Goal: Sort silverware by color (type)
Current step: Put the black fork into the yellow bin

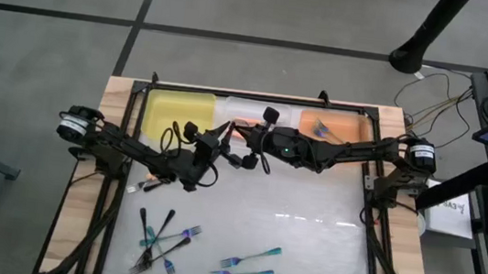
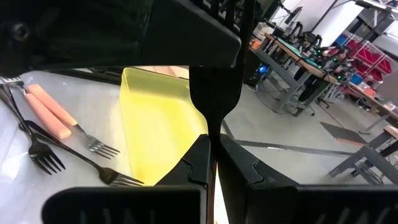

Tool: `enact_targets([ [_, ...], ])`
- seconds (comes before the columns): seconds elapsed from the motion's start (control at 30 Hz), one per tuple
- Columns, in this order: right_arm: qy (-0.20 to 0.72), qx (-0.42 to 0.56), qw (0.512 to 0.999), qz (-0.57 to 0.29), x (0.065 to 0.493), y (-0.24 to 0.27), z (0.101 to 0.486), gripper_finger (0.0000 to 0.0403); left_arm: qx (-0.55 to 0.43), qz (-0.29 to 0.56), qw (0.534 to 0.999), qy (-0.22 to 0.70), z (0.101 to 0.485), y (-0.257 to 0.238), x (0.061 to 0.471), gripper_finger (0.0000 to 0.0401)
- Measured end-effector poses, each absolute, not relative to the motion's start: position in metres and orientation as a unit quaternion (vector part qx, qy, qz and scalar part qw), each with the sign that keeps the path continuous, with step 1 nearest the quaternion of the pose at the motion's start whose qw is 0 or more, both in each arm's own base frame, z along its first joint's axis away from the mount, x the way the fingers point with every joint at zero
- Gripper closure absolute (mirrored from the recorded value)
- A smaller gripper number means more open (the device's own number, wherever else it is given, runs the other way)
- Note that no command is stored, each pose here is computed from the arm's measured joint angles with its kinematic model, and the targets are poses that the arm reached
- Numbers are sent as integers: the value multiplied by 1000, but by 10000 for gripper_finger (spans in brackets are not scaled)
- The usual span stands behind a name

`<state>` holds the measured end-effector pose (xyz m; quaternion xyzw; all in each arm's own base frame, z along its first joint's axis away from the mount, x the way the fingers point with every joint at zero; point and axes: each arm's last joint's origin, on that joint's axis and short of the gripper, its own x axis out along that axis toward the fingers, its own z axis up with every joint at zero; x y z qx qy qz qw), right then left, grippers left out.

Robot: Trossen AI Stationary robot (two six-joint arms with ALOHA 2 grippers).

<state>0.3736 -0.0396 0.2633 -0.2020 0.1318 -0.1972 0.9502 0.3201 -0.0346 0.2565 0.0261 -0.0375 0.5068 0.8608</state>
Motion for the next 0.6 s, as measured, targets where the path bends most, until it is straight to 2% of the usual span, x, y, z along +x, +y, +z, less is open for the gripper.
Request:
enact_targets([
  [0.17,132,-204,950,-197,374,-40,263,394,35,507,861,-33,257,-35,320,396],
  [0.6,136,-219,946,-195,373,-40,263,385,37,507,861,-31,257,-35,320,401],
])
